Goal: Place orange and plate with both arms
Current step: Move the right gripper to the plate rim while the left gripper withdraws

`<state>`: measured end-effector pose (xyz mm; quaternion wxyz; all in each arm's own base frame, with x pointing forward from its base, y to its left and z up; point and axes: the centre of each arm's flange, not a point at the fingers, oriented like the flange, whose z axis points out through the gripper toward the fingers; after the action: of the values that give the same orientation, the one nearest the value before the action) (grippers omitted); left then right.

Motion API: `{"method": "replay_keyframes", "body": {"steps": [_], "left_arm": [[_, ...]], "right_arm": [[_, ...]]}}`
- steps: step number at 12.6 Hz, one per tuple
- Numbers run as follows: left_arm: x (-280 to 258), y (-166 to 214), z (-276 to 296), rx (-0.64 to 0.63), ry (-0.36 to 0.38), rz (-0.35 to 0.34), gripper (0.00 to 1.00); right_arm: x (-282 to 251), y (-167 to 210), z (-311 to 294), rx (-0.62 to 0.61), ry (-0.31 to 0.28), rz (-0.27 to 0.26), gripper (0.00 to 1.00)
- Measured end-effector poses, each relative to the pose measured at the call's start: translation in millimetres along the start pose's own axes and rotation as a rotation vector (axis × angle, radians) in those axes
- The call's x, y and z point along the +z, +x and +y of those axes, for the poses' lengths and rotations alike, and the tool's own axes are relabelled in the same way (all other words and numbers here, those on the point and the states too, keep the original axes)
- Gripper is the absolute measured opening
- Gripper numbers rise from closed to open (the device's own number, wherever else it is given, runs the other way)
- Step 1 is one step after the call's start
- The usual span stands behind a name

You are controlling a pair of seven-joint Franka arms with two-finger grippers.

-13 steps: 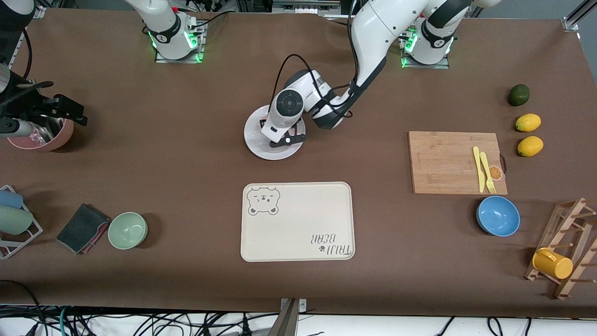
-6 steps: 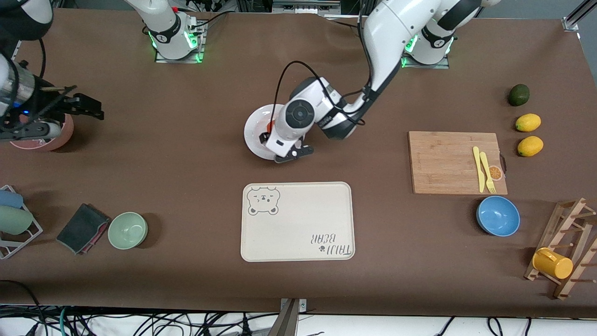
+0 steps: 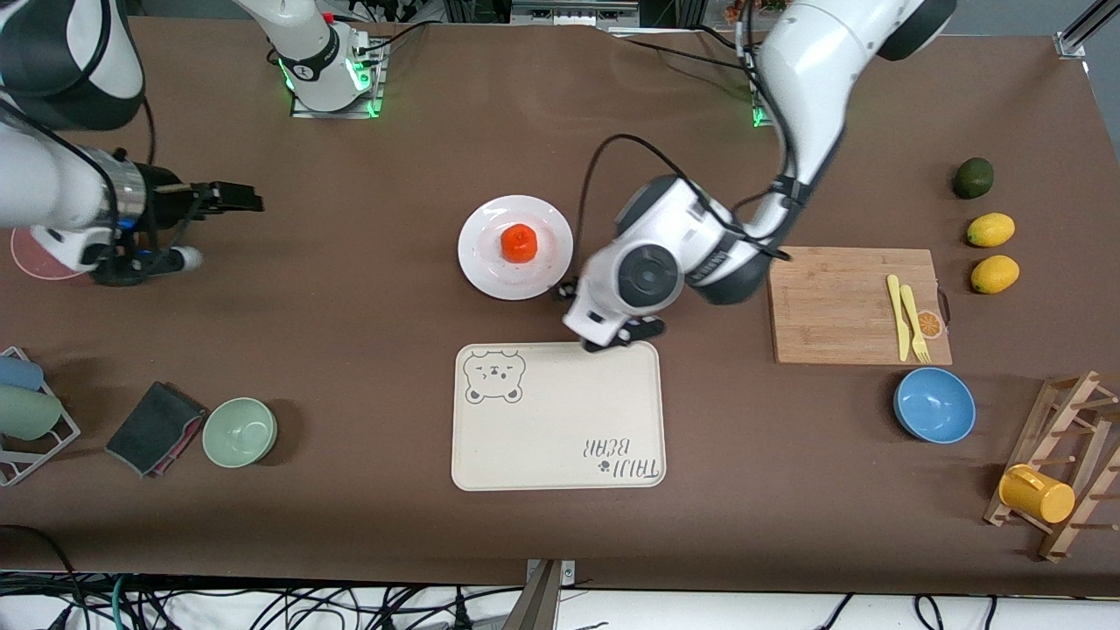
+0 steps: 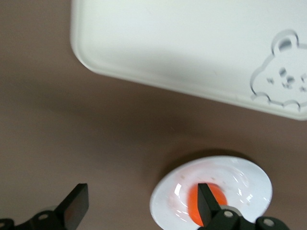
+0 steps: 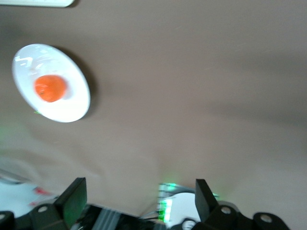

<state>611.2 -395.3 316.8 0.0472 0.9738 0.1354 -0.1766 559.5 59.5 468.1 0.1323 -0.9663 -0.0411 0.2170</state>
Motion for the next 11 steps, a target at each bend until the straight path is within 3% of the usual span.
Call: {"method": "replay_keyframes", "body": {"steps": [3,5,9,11], "left_arm": [[-35.0,67.0,-87.9,-0.025,0.073,0.047,1.00],[-57.0,112.0,-155.8,-0.067,0.076,0.071,1.00],[-108.6,160.0,-273.6,0.012,0.026,0.105,1.00],[-122.9,172.0,-316.8,0.019,0.019,0.119,1.00]], "right_arm": [[55.0,41.1,-9.4,0.023,0.266,-0.054,1.00],[99.3,62.7,-14.8,0.030,0.444,-0.053,1.00],[190.2,72.0,-23.5,-0.116,0.621,0.017,1.00],[219.8,81.4,-28.2,-0.199,0.641,0.062,1.00]]}}
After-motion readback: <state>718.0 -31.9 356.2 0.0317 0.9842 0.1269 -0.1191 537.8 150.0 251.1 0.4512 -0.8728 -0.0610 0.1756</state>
